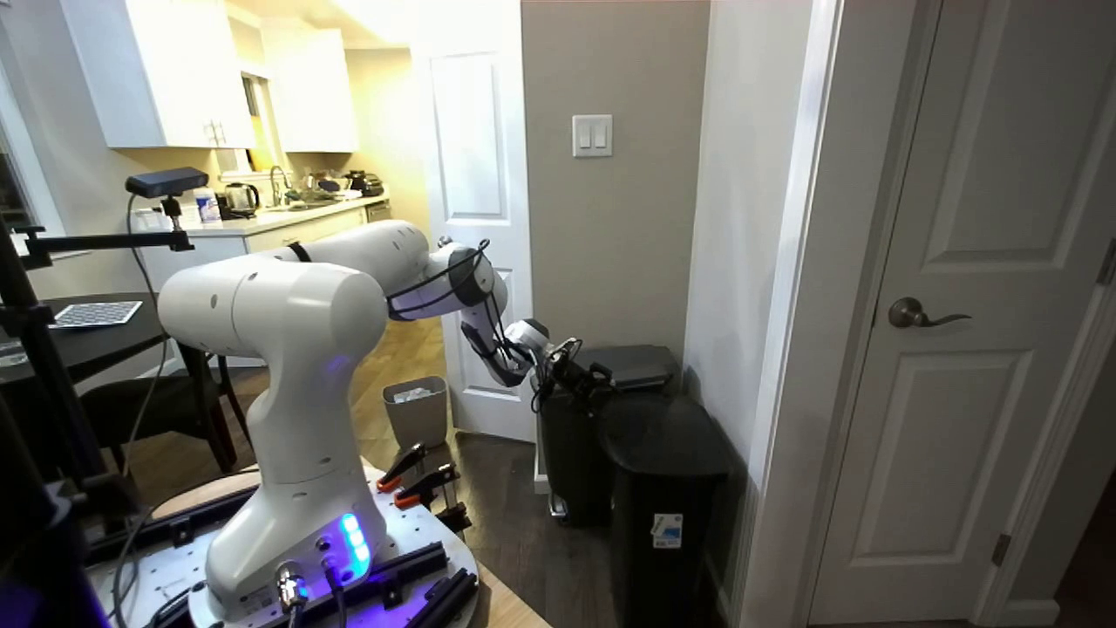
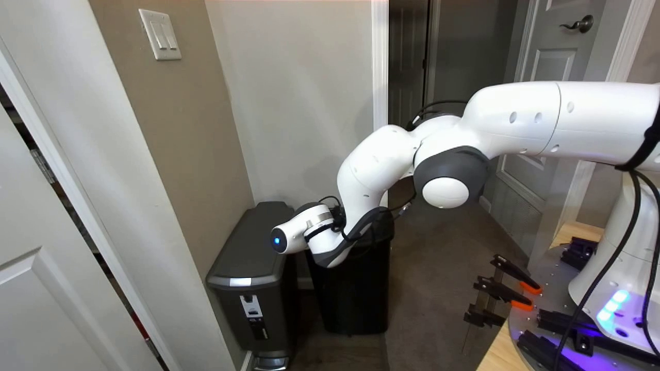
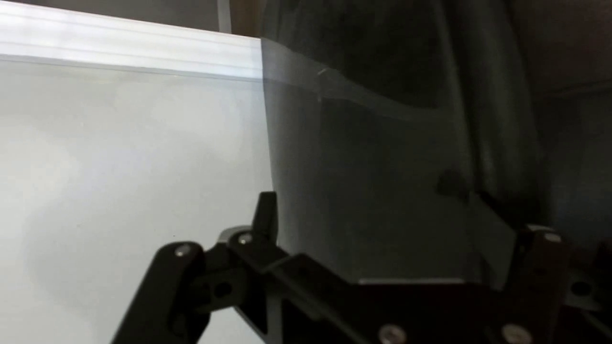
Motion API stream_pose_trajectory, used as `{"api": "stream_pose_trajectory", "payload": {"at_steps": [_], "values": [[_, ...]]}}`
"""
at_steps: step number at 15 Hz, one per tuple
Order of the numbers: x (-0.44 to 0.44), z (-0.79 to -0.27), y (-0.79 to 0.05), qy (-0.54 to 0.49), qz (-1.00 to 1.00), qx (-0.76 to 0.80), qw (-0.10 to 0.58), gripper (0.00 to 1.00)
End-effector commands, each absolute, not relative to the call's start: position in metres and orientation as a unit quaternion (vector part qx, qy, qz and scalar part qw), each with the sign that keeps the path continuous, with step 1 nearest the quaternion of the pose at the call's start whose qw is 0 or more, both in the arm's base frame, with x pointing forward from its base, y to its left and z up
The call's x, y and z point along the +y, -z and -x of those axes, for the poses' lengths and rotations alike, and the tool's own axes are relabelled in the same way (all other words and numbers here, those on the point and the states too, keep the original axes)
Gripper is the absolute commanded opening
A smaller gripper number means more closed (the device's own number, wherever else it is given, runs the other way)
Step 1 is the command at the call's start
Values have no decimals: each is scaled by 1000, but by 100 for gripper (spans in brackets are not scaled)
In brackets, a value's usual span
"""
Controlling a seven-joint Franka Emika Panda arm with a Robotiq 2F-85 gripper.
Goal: Fully open the black bin
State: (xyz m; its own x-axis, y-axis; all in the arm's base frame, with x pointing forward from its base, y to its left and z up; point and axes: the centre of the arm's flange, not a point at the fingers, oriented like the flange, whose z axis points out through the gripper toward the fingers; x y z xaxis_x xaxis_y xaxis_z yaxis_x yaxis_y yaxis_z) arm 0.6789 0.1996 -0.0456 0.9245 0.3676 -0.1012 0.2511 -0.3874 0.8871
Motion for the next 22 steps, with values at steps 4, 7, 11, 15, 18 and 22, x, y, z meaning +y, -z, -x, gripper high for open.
{"api": "stream_pose_trajectory", "payload": {"at_steps": [4,7,11,15,18,22], "values": [[217,-719,54,-68,-812,166,556,100],[225,-720,55,-33,-856,158,492,100],[247,-714,49,-18,-894,128,429,100],[252,-714,71,2,-916,127,381,100],[244,-714,85,1,-914,130,385,100],[227,-717,101,3,-907,142,396,100]]}}
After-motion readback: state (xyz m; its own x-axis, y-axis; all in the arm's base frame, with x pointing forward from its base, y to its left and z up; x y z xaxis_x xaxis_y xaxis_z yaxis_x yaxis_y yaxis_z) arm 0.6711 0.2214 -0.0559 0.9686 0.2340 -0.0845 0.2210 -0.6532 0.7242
